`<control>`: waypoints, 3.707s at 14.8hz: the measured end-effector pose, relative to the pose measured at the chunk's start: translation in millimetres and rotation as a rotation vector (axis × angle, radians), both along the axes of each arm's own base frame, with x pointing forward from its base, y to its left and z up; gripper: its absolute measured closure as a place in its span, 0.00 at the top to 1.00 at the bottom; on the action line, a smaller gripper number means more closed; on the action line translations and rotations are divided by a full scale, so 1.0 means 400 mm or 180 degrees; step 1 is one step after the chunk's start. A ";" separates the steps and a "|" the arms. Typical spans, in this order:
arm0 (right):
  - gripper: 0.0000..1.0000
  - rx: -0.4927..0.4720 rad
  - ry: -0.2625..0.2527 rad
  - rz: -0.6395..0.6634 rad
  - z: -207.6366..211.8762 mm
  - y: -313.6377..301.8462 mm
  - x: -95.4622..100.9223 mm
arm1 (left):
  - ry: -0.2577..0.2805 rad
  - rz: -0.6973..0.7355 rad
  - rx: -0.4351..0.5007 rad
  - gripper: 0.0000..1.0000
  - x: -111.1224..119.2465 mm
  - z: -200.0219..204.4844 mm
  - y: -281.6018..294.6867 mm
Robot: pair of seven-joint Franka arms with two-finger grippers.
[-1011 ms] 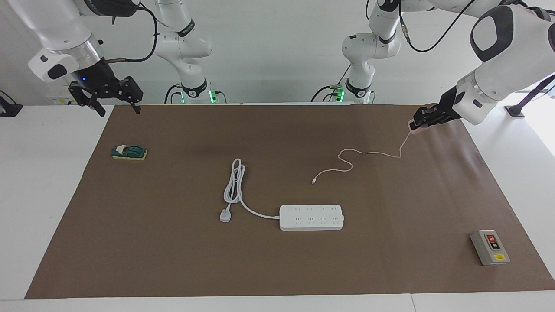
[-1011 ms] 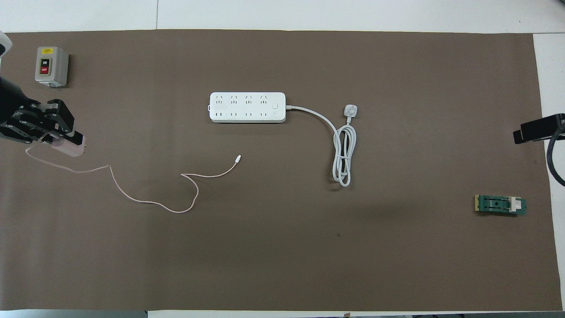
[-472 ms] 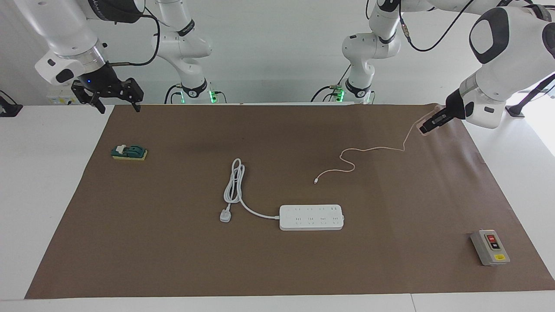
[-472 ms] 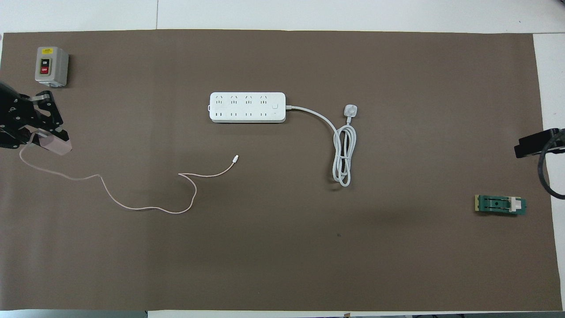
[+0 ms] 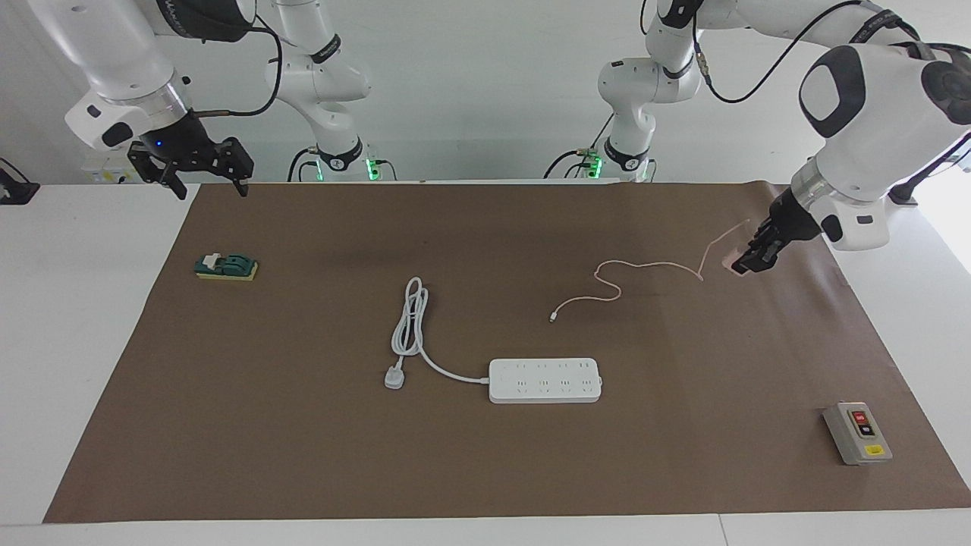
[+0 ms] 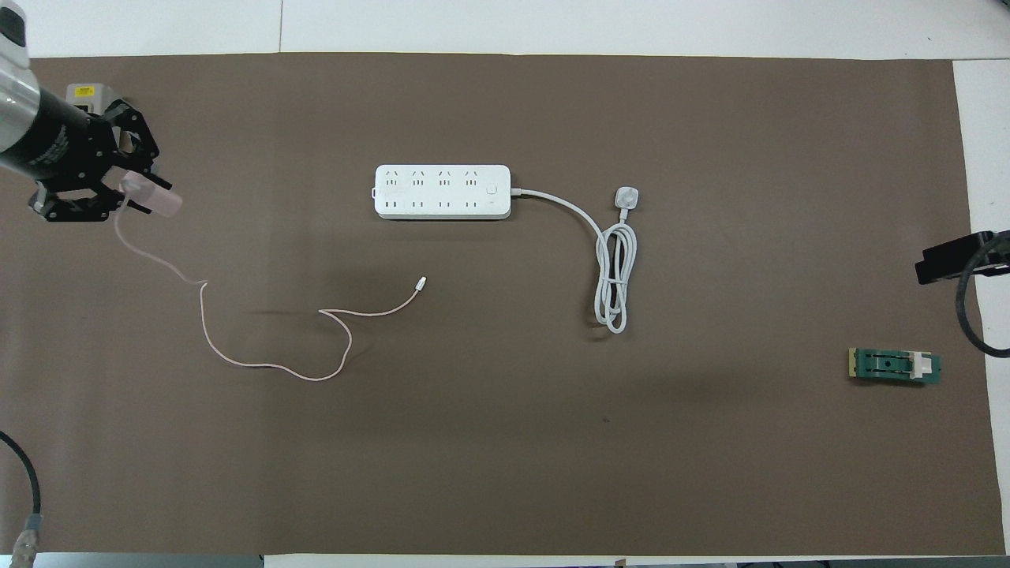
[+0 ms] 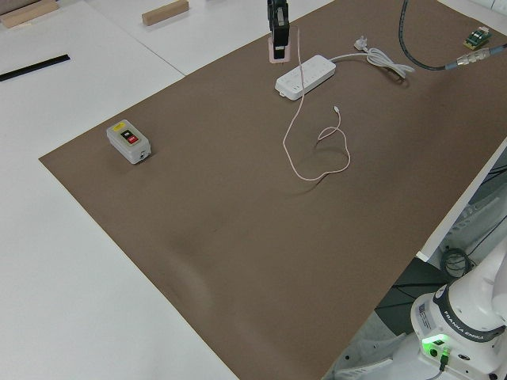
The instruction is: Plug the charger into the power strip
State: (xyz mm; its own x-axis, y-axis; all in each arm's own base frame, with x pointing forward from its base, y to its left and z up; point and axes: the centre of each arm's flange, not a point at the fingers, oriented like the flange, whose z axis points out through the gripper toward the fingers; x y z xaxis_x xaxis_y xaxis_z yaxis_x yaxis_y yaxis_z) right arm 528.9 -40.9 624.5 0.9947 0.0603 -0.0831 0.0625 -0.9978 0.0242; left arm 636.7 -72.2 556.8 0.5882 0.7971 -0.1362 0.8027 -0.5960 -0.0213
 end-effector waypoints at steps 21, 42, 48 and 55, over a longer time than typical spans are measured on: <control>1.00 0.0002 0.0007 -0.0011 0.003 -0.004 -0.008 | -0.0079 0.2101 0.0253 0.32 0.072 -0.367 -0.465; 1.00 0.0002 0.0007 -0.0011 0.003 -0.004 -0.008 | -0.0329 0.2076 0.0357 0.32 0.033 -0.487 -0.536; 1.00 0.0002 0.0007 -0.0011 0.003 -0.004 -0.008 | -0.0284 0.2069 0.0403 0.32 0.022 -0.511 -0.534; 1.00 0.0002 0.0007 -0.0011 0.003 -0.004 -0.008 | -0.0323 0.2048 0.0426 0.32 0.024 -0.511 -0.533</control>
